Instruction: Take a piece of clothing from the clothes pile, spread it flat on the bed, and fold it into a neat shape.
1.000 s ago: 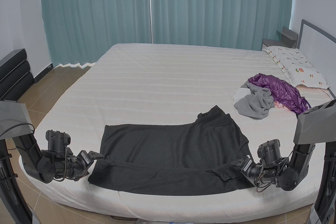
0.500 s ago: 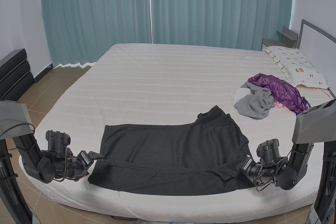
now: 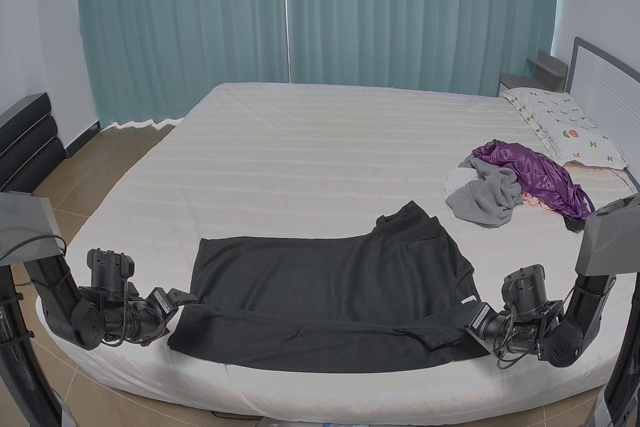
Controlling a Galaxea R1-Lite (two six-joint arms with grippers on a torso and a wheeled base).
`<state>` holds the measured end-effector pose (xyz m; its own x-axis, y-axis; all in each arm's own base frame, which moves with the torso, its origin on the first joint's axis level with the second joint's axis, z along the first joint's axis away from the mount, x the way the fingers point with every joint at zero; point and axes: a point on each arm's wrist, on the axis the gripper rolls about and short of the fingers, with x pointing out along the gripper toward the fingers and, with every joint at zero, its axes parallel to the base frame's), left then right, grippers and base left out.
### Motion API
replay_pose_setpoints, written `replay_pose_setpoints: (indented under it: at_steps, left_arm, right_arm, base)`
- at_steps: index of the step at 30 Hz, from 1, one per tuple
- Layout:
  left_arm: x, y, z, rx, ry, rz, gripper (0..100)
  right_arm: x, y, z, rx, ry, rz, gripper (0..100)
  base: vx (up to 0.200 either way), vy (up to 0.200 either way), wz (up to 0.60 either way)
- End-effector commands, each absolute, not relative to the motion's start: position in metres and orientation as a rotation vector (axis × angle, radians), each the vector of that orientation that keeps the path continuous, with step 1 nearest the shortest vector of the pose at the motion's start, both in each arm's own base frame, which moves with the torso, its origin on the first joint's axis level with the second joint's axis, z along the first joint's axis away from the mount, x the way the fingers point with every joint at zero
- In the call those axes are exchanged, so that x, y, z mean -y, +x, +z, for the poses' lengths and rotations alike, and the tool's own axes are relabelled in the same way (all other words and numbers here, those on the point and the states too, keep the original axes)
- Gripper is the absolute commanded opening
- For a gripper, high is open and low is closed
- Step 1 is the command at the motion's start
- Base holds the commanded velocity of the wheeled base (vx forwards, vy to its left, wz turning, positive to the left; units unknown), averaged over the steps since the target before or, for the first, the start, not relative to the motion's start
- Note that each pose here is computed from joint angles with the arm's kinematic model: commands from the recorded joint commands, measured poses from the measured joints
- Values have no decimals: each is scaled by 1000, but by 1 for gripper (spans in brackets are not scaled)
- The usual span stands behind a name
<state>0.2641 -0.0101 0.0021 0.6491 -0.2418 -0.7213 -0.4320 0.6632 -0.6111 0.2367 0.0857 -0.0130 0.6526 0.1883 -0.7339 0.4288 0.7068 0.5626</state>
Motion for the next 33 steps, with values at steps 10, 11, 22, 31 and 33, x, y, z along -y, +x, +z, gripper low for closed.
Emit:
replay_pose_setpoints:
  at_steps: [10, 11, 22, 31, 33]
  left_arm:
    - [10, 263, 1, -890, -866, 127, 100]
    - [10, 263, 1, -890, -866, 127, 100]
    - [10, 263, 1, -890, -868, 128, 100]
    - [8, 265, 9, -837, -878, 117, 100]
    - [7, 266, 10, -815, -878, 118, 100]
  right_arm:
    - [-85, 209, -5, -920, 776, -126, 100]
    - [-85, 208, -6, -930, 775, -123, 100]
    - [-73, 212, -3, -912, 769, -105, 100]
    - [-61, 256, 10, -806, 843, -22, 100]
    - [-61, 262, 13, -789, 862, 1, 100]
  base:
    - [0, 0, 0]
    - [0, 0, 0]
    - [0, 0, 0]
    - [0, 0, 0]
    - [0, 0, 0]
